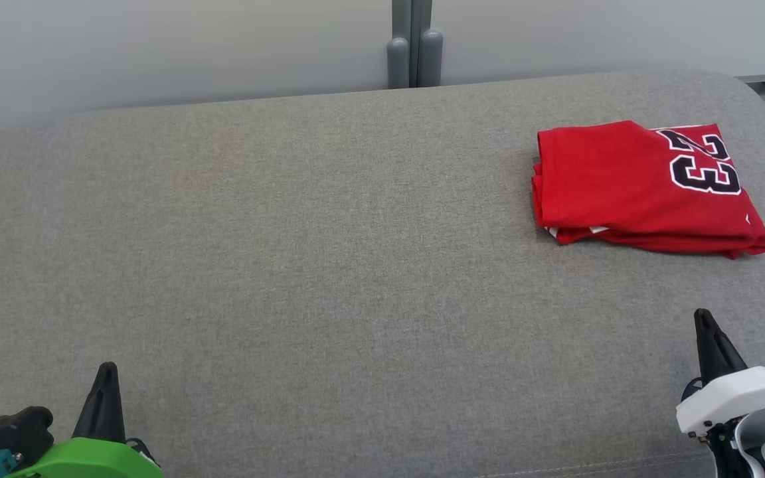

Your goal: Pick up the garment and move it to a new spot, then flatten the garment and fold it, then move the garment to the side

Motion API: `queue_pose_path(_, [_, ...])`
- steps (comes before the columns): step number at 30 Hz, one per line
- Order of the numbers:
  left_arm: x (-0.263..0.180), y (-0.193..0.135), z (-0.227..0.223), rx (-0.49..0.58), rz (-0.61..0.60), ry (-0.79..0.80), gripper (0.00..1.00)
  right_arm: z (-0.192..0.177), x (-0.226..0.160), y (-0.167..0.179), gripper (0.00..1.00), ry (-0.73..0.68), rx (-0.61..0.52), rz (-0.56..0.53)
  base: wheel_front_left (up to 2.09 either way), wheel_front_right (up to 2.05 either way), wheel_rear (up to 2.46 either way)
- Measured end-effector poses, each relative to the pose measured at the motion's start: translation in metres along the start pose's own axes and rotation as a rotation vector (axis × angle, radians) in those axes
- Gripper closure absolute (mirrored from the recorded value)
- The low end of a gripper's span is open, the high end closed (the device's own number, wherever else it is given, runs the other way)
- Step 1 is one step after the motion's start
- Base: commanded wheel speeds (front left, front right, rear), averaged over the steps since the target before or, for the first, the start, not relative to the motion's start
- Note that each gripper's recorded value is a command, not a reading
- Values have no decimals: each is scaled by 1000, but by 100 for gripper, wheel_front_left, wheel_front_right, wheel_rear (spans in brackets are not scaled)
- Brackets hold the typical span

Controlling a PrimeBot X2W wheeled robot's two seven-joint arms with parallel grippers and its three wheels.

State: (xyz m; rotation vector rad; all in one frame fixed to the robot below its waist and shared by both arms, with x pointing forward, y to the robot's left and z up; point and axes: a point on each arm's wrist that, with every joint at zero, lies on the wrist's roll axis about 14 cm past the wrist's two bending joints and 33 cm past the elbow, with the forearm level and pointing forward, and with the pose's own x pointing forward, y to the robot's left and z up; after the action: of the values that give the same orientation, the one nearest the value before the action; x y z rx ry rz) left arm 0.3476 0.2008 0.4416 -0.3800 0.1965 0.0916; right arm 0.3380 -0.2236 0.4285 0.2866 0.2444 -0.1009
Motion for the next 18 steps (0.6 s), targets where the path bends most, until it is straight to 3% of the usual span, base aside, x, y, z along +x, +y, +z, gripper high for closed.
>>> queue_pose_path(18, [-1, 1, -4, -228, 20, 39, 100, 2, 3, 1, 100, 19, 249, -23, 0, 0, 0])
